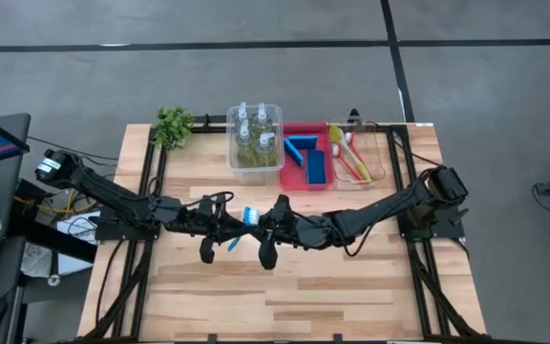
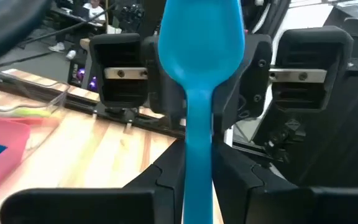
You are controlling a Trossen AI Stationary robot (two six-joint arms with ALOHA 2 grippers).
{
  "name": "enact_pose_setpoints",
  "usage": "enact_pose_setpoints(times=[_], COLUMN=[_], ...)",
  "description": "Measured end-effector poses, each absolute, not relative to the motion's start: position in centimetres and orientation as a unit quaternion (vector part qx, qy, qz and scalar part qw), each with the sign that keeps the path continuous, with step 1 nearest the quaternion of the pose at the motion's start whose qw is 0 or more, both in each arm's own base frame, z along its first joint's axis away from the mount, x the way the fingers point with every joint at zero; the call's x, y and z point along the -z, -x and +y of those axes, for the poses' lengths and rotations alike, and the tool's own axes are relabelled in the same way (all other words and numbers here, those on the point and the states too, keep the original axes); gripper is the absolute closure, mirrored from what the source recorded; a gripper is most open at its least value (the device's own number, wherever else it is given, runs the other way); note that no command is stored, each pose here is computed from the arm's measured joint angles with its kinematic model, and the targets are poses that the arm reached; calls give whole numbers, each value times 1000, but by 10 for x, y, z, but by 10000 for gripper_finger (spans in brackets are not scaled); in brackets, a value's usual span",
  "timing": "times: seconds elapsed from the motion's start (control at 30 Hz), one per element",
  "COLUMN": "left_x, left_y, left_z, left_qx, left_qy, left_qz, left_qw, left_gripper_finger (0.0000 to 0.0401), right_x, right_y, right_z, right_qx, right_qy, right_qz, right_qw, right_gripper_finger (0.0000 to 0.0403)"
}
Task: Pick & Place Kitchen Sink Supplies
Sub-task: Put the blue dish brush into the transparent bin
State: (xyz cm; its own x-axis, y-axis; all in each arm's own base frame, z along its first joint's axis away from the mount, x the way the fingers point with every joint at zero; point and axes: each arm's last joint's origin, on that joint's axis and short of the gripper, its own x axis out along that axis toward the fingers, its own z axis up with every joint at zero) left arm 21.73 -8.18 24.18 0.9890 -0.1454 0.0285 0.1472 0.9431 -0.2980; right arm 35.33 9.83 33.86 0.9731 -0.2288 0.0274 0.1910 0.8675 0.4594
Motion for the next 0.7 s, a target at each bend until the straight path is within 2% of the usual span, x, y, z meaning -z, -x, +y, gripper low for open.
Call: enact_pose_setpoints(times=[0.07,0.5,0.7], left_x=[-241,-241,-240], left_y=[-217,-217,-216], left_z=[-82,-82,-81], left_qx=[75,75,79], left_qy=[149,140,108], left_qz=[-1,-1,3], left_qw=[986,987,991], left_gripper_finger=[335,331,283], right_x=[-338,-339,-340], right_y=[-353,-353,-353], right_z=[98,98,98], right_qx=[110,109,112], right_qy=[-231,-225,-222], right_qz=[-39,-40,-44], right_qw=[966,967,968], right_gripper_finger=[367,364,364])
